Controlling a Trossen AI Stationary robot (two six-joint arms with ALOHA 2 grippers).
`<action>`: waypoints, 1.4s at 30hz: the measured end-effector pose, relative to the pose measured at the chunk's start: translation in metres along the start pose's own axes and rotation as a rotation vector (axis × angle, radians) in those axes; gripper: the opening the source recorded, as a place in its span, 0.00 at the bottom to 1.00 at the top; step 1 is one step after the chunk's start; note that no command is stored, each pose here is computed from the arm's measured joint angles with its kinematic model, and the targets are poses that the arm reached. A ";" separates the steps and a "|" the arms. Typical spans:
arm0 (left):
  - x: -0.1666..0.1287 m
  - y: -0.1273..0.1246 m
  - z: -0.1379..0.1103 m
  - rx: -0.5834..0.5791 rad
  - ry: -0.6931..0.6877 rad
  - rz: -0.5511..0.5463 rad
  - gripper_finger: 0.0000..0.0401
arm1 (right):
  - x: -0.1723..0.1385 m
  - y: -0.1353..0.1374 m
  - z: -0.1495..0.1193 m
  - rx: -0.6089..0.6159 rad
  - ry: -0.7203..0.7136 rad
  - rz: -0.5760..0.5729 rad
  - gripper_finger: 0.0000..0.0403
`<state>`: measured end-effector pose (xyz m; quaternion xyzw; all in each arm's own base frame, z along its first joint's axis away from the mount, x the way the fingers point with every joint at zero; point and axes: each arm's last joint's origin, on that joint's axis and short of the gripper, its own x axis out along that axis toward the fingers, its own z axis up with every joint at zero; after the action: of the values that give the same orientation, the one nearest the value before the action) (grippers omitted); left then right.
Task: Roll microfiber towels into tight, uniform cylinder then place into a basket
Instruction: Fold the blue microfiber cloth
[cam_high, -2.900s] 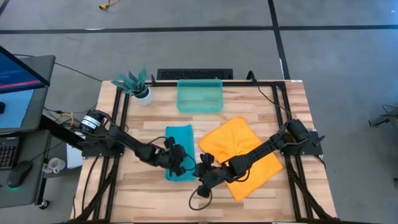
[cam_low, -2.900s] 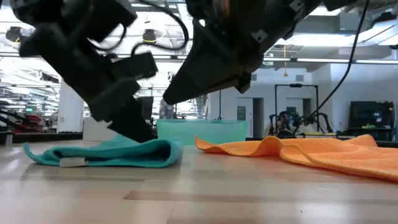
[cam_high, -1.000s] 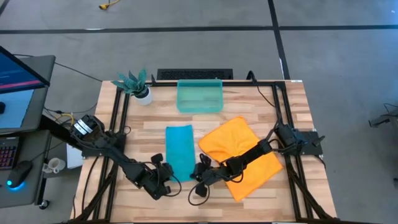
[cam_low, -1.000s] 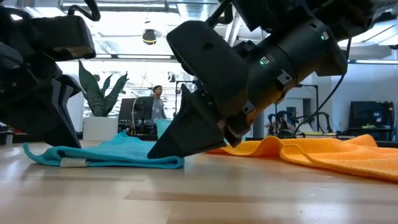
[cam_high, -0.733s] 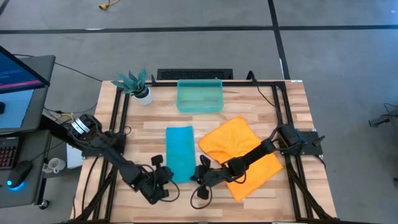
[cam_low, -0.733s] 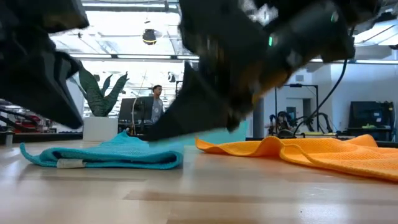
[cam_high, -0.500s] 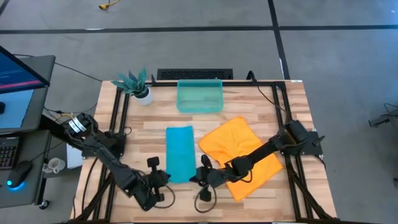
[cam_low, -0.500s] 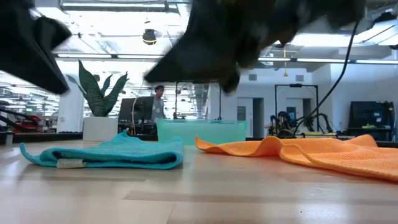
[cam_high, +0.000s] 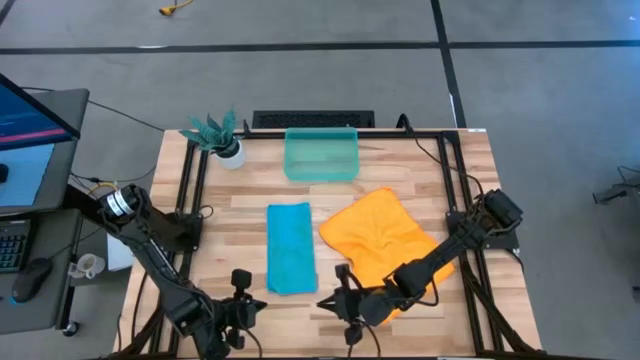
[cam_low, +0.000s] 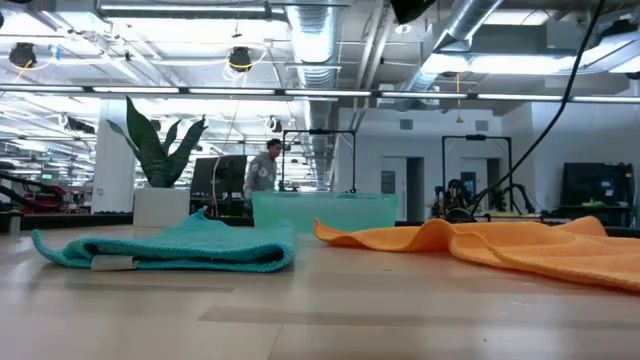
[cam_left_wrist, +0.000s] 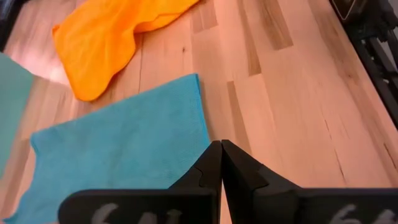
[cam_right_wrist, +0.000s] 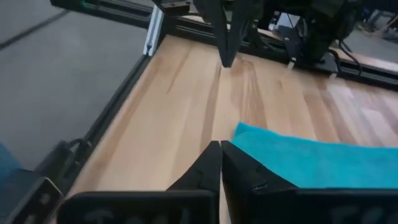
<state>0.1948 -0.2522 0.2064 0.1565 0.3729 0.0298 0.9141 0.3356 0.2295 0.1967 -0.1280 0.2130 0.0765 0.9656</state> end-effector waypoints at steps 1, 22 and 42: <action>0.000 0.000 0.000 0.000 0.002 -0.002 0.00 | 0.001 0.000 -0.002 -0.009 0.009 -0.003 0.11; 0.041 -0.012 -0.011 0.024 0.118 -0.021 0.49 | 0.057 -0.010 -0.051 0.011 0.141 0.030 0.52; 0.095 -0.009 -0.033 0.108 0.254 0.145 0.47 | 0.072 -0.024 -0.073 0.001 0.263 0.014 0.50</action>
<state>0.2395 -0.2353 0.1178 0.2268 0.4743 0.0951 0.8453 0.3770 0.1933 0.1069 -0.1352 0.3388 0.0655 0.9288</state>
